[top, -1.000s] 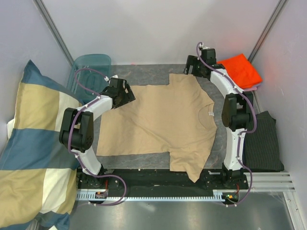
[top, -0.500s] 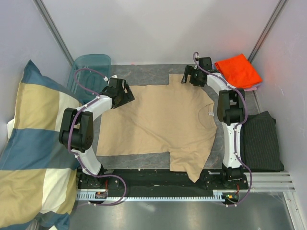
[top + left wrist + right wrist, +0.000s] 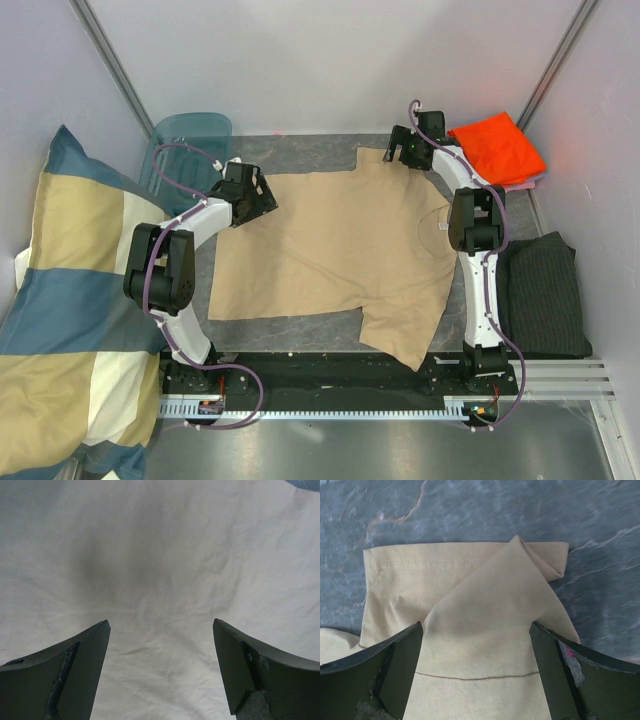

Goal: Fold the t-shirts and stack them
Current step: Flatten out the tshirt

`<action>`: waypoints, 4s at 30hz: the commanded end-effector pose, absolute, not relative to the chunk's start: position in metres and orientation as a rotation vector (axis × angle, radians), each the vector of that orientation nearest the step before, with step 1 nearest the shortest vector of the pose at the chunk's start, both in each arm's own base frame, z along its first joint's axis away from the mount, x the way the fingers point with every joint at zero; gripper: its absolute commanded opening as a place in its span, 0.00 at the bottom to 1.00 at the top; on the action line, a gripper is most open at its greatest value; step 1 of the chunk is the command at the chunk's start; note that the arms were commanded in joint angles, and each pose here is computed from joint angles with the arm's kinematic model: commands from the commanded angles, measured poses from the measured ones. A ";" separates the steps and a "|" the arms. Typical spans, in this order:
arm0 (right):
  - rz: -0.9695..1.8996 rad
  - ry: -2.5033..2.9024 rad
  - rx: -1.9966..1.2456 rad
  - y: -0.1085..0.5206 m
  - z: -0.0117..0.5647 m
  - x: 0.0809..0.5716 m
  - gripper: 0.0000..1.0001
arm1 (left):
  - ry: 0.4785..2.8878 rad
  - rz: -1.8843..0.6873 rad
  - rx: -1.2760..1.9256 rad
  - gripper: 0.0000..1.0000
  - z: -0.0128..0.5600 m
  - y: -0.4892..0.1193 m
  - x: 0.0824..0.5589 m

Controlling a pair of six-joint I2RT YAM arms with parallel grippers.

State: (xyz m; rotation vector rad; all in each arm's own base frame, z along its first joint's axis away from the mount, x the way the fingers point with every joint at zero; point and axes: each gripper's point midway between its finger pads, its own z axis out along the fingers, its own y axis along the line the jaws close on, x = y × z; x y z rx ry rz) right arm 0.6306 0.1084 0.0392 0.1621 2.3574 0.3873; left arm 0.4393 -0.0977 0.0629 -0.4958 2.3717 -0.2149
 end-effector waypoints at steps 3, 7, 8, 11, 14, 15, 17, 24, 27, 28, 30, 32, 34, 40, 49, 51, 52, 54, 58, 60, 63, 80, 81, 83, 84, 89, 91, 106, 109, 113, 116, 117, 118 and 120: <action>0.276 2.469 0.381 0.041 -0.016 0.623 0.98 | 2.351 -0.180 -0.468 0.91 0.069 -0.091 0.452; 0.316 2.452 0.410 0.040 -0.017 0.629 0.98 | 2.355 -0.178 -0.476 0.91 0.066 -0.090 0.453; 0.339 2.448 0.402 0.043 -0.016 0.630 0.98 | 2.356 -0.180 -0.476 0.91 0.065 -0.090 0.454; 0.380 2.428 0.369 0.048 -0.012 0.633 0.98 | 2.359 -0.180 -0.478 0.91 0.063 -0.090 0.456; 0.521 2.362 0.287 0.067 0.011 0.636 0.98 | 2.357 -0.198 -0.475 0.91 0.065 -0.093 0.461; 0.586 2.313 0.241 0.075 0.038 0.637 0.98 | 2.348 -0.215 -0.467 0.91 0.069 -0.096 0.464; 0.635 2.261 0.203 0.082 0.055 0.637 0.98 | 2.333 -0.230 -0.458 0.91 0.077 -0.098 0.468; 0.757 2.008 0.056 0.102 0.195 0.636 0.98 | 2.271 -0.258 -0.419 0.90 0.107 -0.099 0.473; 0.776 1.961 0.054 0.103 0.231 0.625 0.98 | 2.256 -0.287 -0.406 0.91 0.117 -0.103 0.471; 0.777 1.964 0.063 0.104 0.235 0.620 0.98 | 2.255 -0.294 -0.407 0.91 0.119 -0.103 0.470; 0.768 1.992 0.099 0.101 0.234 0.603 0.98 | 2.249 -0.319 -0.403 0.90 0.123 -0.106 0.465; 0.693 1.998 0.142 0.095 0.245 0.585 0.98 | 2.259 -0.336 -0.404 0.91 0.121 -0.108 0.458; 0.609 2.096 0.174 0.097 0.216 0.560 0.98 | 2.258 -0.345 -0.400 0.91 0.122 -0.108 0.451; 0.214 2.223 0.133 0.104 0.198 0.478 0.98 | 2.275 -0.371 -0.393 1.00 0.124 -0.111 0.427; -0.269 2.086 0.302 0.056 0.221 0.382 0.98 | 2.232 -0.387 -0.505 1.00 0.147 -0.095 0.375; -0.330 2.034 0.357 0.040 0.234 0.373 0.98 | 2.228 -0.392 -0.530 1.00 0.153 -0.091 0.368; -0.371 1.994 0.408 0.030 0.243 0.369 0.98 | 2.221 -0.398 -0.558 1.00 0.155 -0.088 0.366; -0.360 1.933 0.454 0.024 0.259 0.364 0.98 | 2.196 -0.418 -0.582 1.00 0.164 -0.084 0.361; -0.226 1.929 0.393 0.039 0.268 0.362 0.98 | 2.145 -0.426 -0.540 0.98 0.176 -0.078 0.353; -0.222 1.955 0.416 0.038 0.258 0.356 0.98 | 2.135 -0.418 -0.497 0.91 0.181 -0.078 0.351; -0.181 2.011 0.429 0.041 0.239 0.340 0.98 | 2.130 -0.409 -0.473 0.87 0.188 -0.076 0.345; -0.100 2.380 0.713 0.060 0.097 0.157 0.98 | 2.165 -0.490 -0.416 0.85 0.176 -0.086 0.315; -0.080 2.383 0.694 0.070 0.095 0.154 0.98 | 2.173 -0.487 -0.416 0.84 0.173 -0.086 0.314; -0.128 2.370 0.682 0.072 0.099 0.149 0.98 | 2.184 -0.488 -0.411 0.84 0.168 -0.087 0.312; -0.155 2.390 0.629 0.080 0.095 0.146 0.98 | 2.188 -0.484 -0.411 0.84 0.166 -0.086 0.310; -0.150 2.400 0.587 0.122 0.087 0.140 0.98 | 2.193 -0.491 -0.429 0.84 0.163 -0.086 0.308; -0.159 2.407 0.510 0.144 0.083 0.135 0.98 | 2.200 -0.494 -0.429 0.84 0.161 -0.087 0.309; -0.145 2.085 0.281 0.158 0.184 0.222 0.98 | 2.153 -0.558 -0.385 0.83 0.181 -0.101 0.336; -0.120 2.056 0.258 0.150 0.200 0.273 0.98 | 2.117 -0.549 -0.395 0.83 0.191 -0.103 0.361; -0.011 2.068 0.215 0.157 0.204 0.346 0.98 | 2.039 -0.563 -0.400 0.83 0.203 -0.109 0.399; -0.132 2.103 0.085 0.166 0.194 0.397 0.98 | 2.021 -0.582 -0.388 0.83 0.201 -0.119 0.435; -0.185 2.159 0.029 0.172 0.167 0.413 0.98 | 2.019 -0.581 -0.386 0.83 0.201 -0.121 0.443; -0.170 2.134 0.025 0.181 0.180 0.432 0.98 | 2.011 -0.573 -0.382 0.83 0.202 -0.123 0.453; -0.161 2.180 -0.043 0.192 0.154 0.456 0.98 | 2.017 -0.565 -0.359 0.83 0.199 -0.129 0.474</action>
